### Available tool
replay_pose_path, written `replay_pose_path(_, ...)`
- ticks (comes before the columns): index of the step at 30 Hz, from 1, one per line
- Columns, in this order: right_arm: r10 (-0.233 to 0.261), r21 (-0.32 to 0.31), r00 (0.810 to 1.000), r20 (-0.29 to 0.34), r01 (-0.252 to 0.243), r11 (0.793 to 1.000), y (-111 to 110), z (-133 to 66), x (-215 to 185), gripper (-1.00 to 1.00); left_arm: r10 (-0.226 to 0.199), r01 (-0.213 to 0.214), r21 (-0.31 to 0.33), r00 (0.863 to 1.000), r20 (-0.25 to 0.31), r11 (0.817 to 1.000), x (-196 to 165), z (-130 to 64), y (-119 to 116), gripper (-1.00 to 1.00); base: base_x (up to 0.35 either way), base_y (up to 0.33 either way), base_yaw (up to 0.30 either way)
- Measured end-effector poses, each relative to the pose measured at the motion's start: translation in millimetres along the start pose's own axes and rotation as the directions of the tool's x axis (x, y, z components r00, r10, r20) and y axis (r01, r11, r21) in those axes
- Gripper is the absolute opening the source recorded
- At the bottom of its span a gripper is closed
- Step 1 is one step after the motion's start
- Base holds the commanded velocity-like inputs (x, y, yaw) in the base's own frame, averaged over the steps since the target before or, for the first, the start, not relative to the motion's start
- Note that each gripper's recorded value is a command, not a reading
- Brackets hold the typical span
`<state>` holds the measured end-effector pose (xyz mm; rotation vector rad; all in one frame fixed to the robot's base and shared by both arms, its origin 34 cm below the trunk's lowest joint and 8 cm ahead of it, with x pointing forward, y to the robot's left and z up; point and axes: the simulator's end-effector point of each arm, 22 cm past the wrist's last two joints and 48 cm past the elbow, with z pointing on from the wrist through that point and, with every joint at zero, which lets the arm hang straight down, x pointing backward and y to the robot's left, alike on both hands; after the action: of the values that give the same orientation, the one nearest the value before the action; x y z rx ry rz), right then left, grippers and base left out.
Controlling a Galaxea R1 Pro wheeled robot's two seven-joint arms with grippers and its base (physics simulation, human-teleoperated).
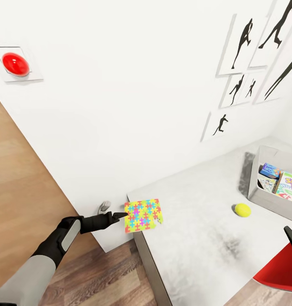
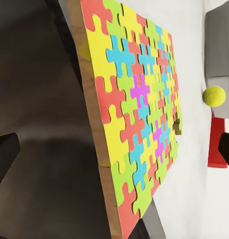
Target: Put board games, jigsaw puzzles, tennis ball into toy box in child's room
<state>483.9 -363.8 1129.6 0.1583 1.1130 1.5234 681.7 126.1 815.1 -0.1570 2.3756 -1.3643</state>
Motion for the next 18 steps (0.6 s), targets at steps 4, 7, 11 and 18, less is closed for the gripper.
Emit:
replay_pose_path(4,0.000,0.000,1.000,0.000,0.000,1.000,0.0,0.0,0.0,1.00,0.000,0.000,0.000,1.000,0.000,1.000,0.1,0.1,-0.1,1.00,0.000,0.000,0.000)
replay_pose_path(7,0.000,0.000,1.000,0.000,0.000,1.000,-0.1,0.0,0.0,1.00,0.000,0.000,0.001,1.000,0.000,1.000,0.2,0.4,-0.4,1.00,0.000,0.000,0.000)
replay_pose_path(11,0.000,0.000,1.000,0.000,0.000,1.000,0.0,0.0,0.0,1.00,0.000,0.000,0.002,1.000,0.000,1.000,0.3,0.7,-0.7,1.00,0.000,-0.007,0.000)
replay_pose_path(18,0.000,0.000,1.000,0.000,0.000,1.000,0.1,0.0,0.0,1.00,0.000,0.000,0.001,1.000,0.000,1.000,0.3,0.7,-0.6,1.00,0.000,-0.119,0.000)
